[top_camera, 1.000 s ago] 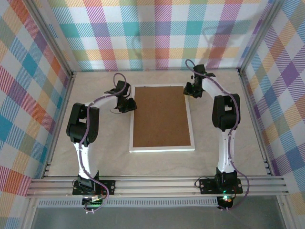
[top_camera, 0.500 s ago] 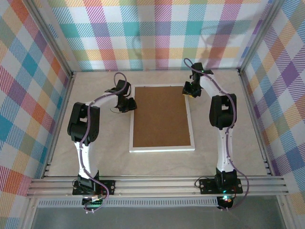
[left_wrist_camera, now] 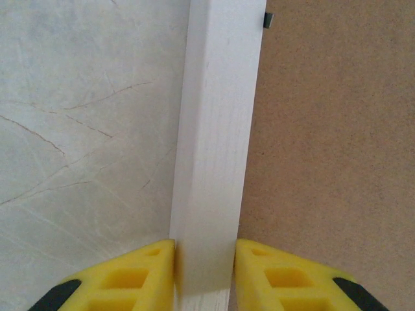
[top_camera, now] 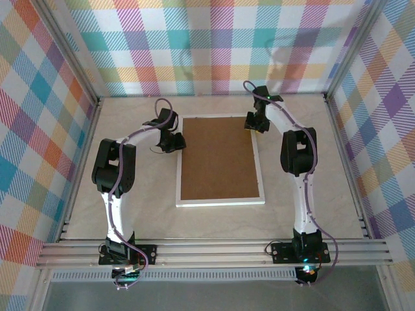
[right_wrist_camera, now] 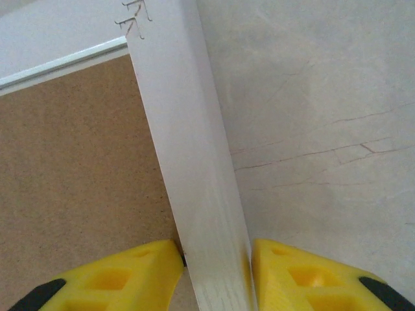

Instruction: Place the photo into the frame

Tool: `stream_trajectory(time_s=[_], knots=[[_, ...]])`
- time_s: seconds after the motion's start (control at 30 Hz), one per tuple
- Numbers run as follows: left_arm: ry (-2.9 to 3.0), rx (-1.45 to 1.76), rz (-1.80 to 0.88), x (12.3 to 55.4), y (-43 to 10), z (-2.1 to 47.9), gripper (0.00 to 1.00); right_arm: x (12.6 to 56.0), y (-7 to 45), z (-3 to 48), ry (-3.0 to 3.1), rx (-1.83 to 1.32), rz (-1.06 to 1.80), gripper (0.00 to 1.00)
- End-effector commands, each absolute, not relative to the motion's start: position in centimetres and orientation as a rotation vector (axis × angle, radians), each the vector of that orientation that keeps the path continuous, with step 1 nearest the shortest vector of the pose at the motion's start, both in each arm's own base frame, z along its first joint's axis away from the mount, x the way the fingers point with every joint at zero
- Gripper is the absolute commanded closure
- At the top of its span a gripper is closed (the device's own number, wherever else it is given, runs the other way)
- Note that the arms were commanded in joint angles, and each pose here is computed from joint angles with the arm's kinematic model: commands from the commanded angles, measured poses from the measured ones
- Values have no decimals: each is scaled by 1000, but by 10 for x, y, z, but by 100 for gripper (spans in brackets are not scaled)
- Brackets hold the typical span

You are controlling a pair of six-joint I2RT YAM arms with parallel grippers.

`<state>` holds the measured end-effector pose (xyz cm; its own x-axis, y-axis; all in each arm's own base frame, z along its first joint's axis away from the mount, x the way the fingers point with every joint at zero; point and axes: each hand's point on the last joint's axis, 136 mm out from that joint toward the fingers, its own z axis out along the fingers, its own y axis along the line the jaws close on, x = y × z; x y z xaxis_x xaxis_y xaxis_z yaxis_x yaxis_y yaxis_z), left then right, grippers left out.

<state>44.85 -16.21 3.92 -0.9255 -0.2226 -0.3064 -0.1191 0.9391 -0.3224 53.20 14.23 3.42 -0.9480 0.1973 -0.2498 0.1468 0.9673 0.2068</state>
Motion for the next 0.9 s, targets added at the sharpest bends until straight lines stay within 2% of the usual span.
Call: stream_trajectory(time_s=[0.0,0.1,0.33,0.47,0.7,0.87], knots=[[2800,-186,-512,438,-189,24,72,459,196,-39,3159,169,354,60],[2796,-185,-512,439,-189,26,72,468,199,-25,3123,140,397,60],[2795,-188,-471,438,-183,28,72,506,184,82,2876,103,460,58],[2794,-196,-454,438,-179,28,71,512,162,120,2788,130,471,56],[2785,-207,-437,440,-171,33,71,500,123,132,2744,208,419,53],[2782,-209,-447,443,-171,33,72,465,117,119,2798,207,404,51]])
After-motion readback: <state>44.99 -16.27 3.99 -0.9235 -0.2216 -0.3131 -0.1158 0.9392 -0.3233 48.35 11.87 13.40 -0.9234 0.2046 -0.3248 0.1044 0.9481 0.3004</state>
